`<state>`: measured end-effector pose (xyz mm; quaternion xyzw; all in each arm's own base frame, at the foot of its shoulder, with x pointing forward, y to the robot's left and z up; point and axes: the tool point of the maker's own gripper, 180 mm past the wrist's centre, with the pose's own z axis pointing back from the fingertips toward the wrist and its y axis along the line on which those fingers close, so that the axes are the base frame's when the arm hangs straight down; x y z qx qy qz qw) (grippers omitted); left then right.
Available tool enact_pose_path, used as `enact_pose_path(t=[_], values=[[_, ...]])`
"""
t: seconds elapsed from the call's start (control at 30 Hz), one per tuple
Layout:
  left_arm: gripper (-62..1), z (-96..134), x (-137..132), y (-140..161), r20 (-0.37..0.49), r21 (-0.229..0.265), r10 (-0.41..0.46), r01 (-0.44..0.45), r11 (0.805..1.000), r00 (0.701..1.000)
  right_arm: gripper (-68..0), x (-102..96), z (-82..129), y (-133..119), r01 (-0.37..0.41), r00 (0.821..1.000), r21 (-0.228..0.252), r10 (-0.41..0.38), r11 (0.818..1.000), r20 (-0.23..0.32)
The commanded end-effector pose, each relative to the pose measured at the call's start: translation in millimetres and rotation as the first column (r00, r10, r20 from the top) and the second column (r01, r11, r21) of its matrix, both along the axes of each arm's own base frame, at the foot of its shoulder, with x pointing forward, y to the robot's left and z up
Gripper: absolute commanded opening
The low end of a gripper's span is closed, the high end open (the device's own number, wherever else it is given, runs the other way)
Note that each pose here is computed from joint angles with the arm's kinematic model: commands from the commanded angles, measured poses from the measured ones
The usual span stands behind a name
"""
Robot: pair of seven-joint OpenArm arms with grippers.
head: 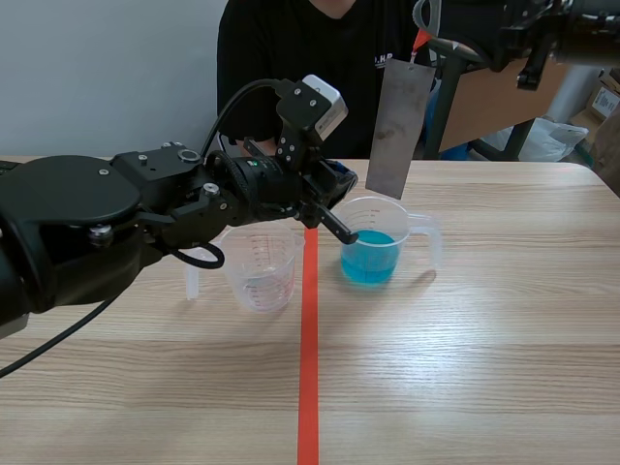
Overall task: Do the redox reaction experiment.
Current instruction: 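Raise the plate and point at it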
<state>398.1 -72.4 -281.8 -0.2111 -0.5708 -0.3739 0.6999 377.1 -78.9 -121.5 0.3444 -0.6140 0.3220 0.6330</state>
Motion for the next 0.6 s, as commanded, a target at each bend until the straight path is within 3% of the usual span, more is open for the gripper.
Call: enact_pose_path(t=[0.0,0.57], values=[[-56.2,18.7,1.8,-9.4,0.035,-0.038,-0.02,0.022,0.999,0.999,-66.0,-1.1,18.5,0.1,-0.01,0.999,0.028,0.009,1.0,0.047],[-56.2,19.6,1.7,-9.6,0.038,-0.043,-0.021,0.023,0.999,0.999,-66.0,-1.1,18.4,0.1,-0.01,0.999,0.027,0.009,1.0,0.047]])
